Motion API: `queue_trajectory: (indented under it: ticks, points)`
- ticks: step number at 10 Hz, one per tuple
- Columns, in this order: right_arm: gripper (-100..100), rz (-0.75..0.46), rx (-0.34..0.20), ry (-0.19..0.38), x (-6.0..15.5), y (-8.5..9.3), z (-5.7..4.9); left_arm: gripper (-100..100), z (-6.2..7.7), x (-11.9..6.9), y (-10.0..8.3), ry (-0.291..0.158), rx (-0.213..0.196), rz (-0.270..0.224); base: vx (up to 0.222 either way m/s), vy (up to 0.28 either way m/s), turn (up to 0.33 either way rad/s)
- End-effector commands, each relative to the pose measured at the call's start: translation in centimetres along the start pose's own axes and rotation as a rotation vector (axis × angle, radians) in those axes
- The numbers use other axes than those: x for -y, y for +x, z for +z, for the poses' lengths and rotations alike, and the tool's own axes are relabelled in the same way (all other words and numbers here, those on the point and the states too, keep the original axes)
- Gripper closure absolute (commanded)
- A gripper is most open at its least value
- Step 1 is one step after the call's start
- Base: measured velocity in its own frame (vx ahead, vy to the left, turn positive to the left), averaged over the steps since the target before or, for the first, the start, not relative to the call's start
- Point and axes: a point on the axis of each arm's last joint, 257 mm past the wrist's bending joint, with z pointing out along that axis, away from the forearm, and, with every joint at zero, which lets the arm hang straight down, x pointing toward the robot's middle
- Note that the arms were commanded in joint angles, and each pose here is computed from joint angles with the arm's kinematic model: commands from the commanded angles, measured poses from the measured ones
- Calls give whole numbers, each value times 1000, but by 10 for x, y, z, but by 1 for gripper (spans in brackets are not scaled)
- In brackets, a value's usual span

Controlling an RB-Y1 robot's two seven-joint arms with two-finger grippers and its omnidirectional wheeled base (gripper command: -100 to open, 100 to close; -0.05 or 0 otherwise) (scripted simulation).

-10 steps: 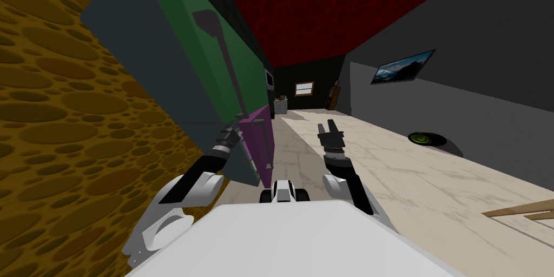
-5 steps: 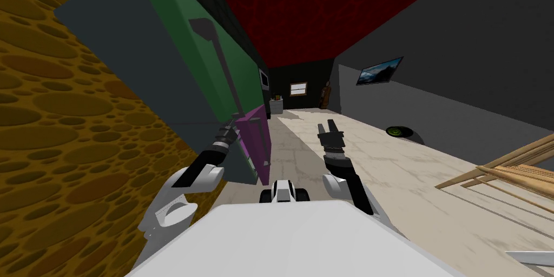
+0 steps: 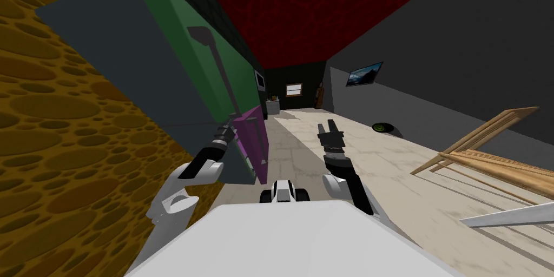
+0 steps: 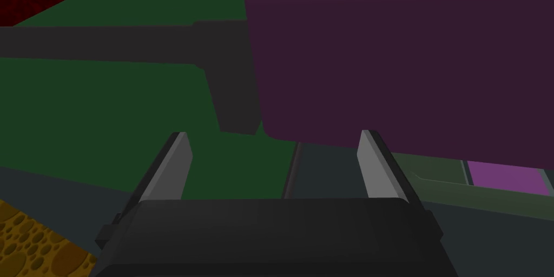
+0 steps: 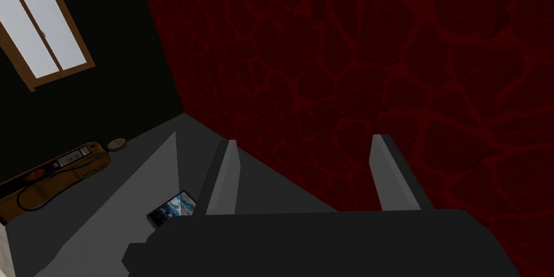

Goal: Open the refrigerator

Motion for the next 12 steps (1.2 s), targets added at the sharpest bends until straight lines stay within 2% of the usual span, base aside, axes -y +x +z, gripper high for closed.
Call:
queue_trajectory:
  ticks: [1, 2, 3, 4, 5, 6, 7, 9, 10, 11, 12]
  points:
    - [0, 0, 0, 0, 0, 0, 0, -100, 14, -9, -21, -19, 36, 10, -96, -36, -116]
    - [0, 0, 0, 0, 0, 0, 0, -100, 15, -17, -25, -35, 43, 10, -38, -13, -2]
    - [0, 0, 0, 0, 0, 0, 0, -100, 25, -4, -41, -5, 66, 20, -88, -33, -181]
    - [0, 0, 0, 0, 0, 0, 0, -100, 27, -19, -47, -35, 78, 19, -95, -30, -125]
    - [0, 0, 0, 0, 0, 0, 0, -100, 36, -5, -64, -5, 104, 27, -122, -53, -229]
    - [0, 0, 0, 0, 0, 0, 0, -100, 38, -18, -70, -31, 115, 26, -98, -37, -128]
    - [0, 0, 0, 0, 0, 0, 0, -100, 46, -3, -87, 1, 142, 31, -97, -53, -206]
    - [0, 0, 0, 0, 0, 0, 0, -100, 48, -19, -95, -32, 157, 28, -63, -29, -77]
    - [0, 0, 0, 0, 0, 0, 0, -100, 56, -6, -115, -6, 187, 30, -87, -58, -192]
    - [0, 0, 0, 0, 0, 0, 0, -100, 57, -17, -120, -28, 197, 27, -85, -39, -120]
    - [0, 0, 0, 0, 0, 0, 0, -100, 63, -1, -139, 2, 226, 28, -113, -53, -249]
